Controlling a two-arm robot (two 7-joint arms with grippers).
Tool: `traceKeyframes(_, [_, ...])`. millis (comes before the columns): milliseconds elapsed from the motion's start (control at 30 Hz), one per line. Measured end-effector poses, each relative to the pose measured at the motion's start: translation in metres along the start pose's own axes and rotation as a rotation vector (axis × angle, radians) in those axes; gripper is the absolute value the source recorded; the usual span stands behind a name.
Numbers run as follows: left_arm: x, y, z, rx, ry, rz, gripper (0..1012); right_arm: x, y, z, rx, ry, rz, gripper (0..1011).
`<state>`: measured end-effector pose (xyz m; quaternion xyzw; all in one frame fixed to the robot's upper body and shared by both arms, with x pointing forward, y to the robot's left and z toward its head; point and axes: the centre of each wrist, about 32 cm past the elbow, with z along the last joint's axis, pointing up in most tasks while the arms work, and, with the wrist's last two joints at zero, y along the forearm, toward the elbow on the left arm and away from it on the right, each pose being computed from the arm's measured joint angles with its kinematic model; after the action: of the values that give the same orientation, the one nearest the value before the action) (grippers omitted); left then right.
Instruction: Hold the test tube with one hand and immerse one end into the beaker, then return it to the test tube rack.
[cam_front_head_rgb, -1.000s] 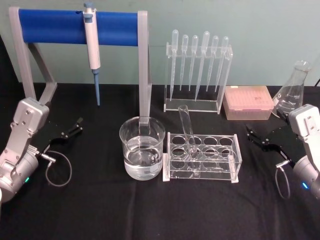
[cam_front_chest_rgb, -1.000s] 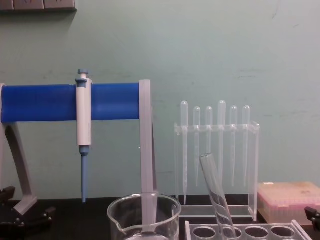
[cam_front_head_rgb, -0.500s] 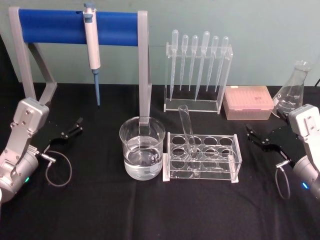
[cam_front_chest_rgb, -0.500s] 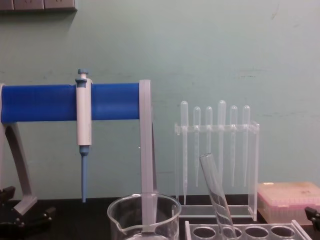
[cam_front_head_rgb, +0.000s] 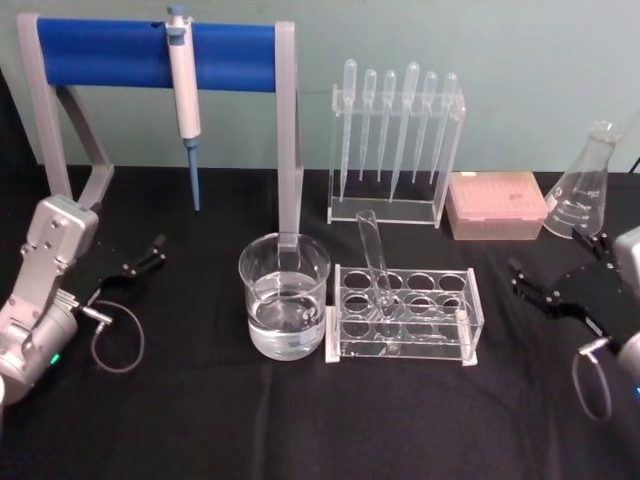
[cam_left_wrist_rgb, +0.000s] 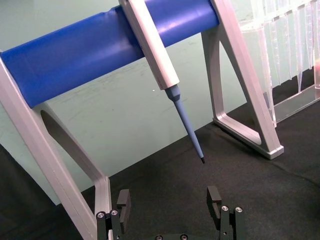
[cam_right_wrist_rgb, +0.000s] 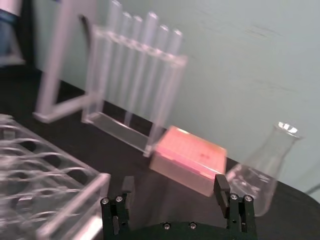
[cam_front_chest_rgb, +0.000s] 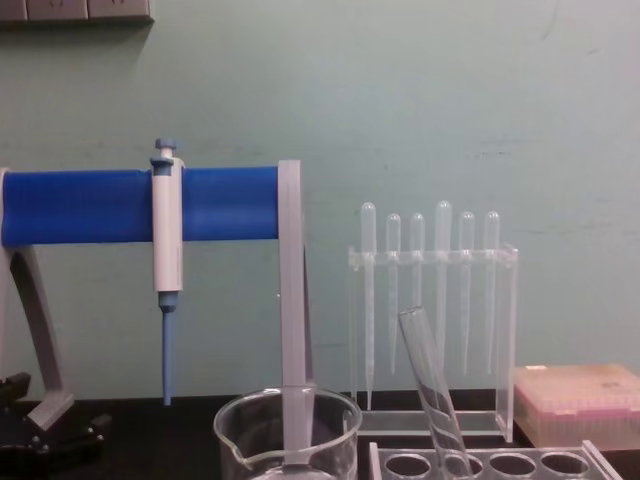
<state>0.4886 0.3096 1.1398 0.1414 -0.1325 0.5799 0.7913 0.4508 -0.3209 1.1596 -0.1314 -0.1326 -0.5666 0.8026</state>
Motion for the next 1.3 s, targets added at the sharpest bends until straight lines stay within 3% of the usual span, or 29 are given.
traceKeyframes(100, [0.0000,0.0000,0.0000,0.000,0.000,0.000,1000,0.002,-0.011,0.012,0.011,0.021,0.072,1002])
traceKeyframes(267, [0.0000,0.0000,0.0000,0.000,0.000,0.000,1000,0.002,-0.016,0.030,0.024,0.051,0.219,1002])
traceKeyframes(400, [0.0000,0.0000,0.0000,0.000,0.000,0.000,1000,-0.005,-0.006,0.046,0.039,0.060,0.354,1000])
traceKeyframes(567, [0.0000,0.0000,0.0000,0.000,0.000,0.000,1000,-0.018,0.016,0.060,0.053,0.041,0.440,1000])
traceKeyframes(733, [0.0000,0.0000,0.0000,0.000,0.000,0.000,1000,-0.028,0.037,0.068,0.051,0.030,0.468,1000])
traceKeyframes(967, [0.0000,0.0000,0.0000,0.000,0.000,0.000,1000,-0.038,0.066,0.071,0.023,0.082,0.498,1000])
traceKeyframes(1300, [0.0000,0.0000,0.0000,0.000,0.000,0.000,1000,-0.043,0.076,0.074,0.025,0.102,0.509,969])
